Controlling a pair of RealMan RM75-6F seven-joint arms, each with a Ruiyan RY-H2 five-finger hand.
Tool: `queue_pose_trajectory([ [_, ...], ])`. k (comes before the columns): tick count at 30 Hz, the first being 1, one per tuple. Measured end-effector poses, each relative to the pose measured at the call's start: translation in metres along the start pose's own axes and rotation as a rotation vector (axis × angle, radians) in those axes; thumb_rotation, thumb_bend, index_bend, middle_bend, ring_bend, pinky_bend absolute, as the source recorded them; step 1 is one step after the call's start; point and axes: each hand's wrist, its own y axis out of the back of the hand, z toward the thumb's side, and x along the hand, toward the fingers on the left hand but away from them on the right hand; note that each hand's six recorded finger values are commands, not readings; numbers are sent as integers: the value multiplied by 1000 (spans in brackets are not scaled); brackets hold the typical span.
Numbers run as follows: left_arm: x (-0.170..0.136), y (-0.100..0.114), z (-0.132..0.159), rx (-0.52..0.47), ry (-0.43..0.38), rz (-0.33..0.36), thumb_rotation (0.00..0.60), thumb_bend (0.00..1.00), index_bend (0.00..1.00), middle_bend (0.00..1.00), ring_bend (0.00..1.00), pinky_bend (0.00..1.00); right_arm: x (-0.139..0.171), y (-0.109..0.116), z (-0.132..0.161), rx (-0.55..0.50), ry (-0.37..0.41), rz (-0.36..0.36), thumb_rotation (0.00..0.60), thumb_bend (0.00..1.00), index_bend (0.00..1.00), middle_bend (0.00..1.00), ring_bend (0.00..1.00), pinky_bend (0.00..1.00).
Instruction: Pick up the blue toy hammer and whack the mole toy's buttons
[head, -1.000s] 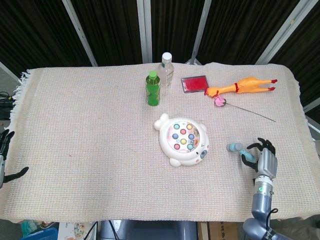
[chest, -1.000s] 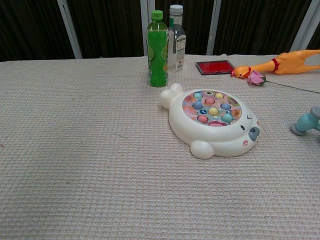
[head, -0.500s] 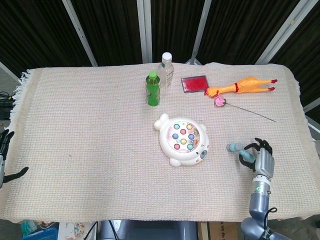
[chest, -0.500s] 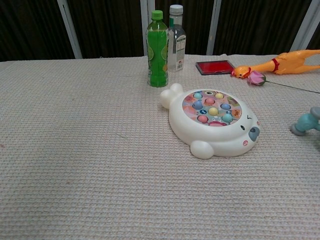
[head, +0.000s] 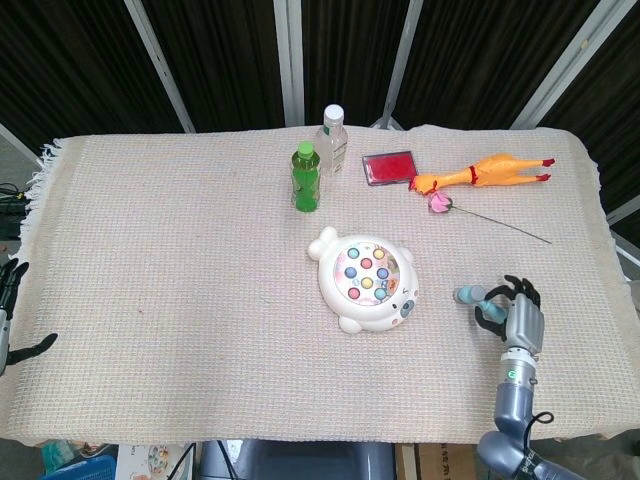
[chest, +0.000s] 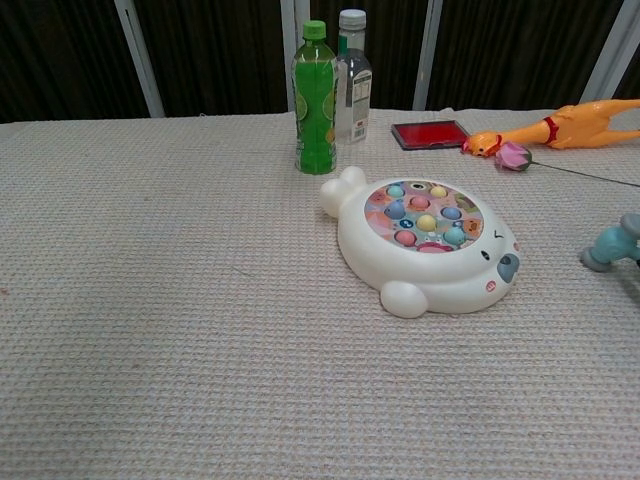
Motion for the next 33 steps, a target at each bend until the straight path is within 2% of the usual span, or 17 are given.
queue_pose_trajectory([
  [10,0,0,0,-1,3,-1,600,0,0,0,0,0,-2,-2,1,-1,-2,3,600,415,584,214,0,0],
  [33,1,0,-1,-4,3,0,600,0,0,0,0,0,-1,-6,1,18,9,11,600,416,585,215,0,0],
])
